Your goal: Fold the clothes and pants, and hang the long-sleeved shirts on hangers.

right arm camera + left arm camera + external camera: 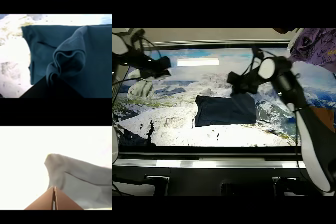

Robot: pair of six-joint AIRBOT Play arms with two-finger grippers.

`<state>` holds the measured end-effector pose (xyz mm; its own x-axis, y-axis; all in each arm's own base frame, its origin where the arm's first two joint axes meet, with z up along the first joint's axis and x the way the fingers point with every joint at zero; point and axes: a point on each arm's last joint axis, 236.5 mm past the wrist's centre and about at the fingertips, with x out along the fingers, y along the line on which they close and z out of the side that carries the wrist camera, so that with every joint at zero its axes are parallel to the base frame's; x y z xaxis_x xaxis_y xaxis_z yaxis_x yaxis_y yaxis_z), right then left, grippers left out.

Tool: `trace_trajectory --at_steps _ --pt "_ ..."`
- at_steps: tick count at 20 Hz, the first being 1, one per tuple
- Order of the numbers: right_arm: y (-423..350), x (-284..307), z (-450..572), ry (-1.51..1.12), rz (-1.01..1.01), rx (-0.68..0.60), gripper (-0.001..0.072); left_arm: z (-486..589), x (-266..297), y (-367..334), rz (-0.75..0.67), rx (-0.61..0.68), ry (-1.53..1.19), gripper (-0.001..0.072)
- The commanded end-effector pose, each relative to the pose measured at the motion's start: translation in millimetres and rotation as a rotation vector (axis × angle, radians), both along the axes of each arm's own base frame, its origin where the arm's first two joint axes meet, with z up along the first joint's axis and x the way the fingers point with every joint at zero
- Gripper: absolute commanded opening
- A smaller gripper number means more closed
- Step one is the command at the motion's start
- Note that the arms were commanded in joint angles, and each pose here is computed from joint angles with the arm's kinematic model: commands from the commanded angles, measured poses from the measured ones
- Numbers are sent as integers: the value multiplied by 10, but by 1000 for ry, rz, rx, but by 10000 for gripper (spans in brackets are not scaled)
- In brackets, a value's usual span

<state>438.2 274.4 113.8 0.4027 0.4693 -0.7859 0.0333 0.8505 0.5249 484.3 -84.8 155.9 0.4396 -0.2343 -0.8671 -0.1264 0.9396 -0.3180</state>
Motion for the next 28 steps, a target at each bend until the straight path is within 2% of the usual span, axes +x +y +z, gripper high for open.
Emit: trace_trajectory --at_steps 1,4,14,15,16,17,18,20,24,28 --pt "625 73 -153 -24 -6 110 31 193 -103 496 67 44 -22 18" --pt "889 49 -407 31 4 155 31 152 -128 632 93 46 -1 18" --pt "1166 33 -948 89 35 151 33 -2 -152 654 84 53 37 18" --pt "1201 40 -977 92 39 164 83 -2 -152 654 84 53 37 18" --pt "1252 45 -985 90 48 184 201 -2 -152 654 84 53 37 18" --pt "1309 37 -957 86 64 210 249 -2 -152 654 84 53 37 18" --pt "1364 0 -898 76 102 231 258 -2 -152 654 85 53 37 18" --pt "1370 -94 -714 64 173 253 451 -2 -152 655 85 53 37 18" --pt "610 97 -198 13 163 227 476 1 -153 655 85 53 36 18" --pt "-1024 444 -42 -4 65 135 493 1 -153 655 85 53 36 19"
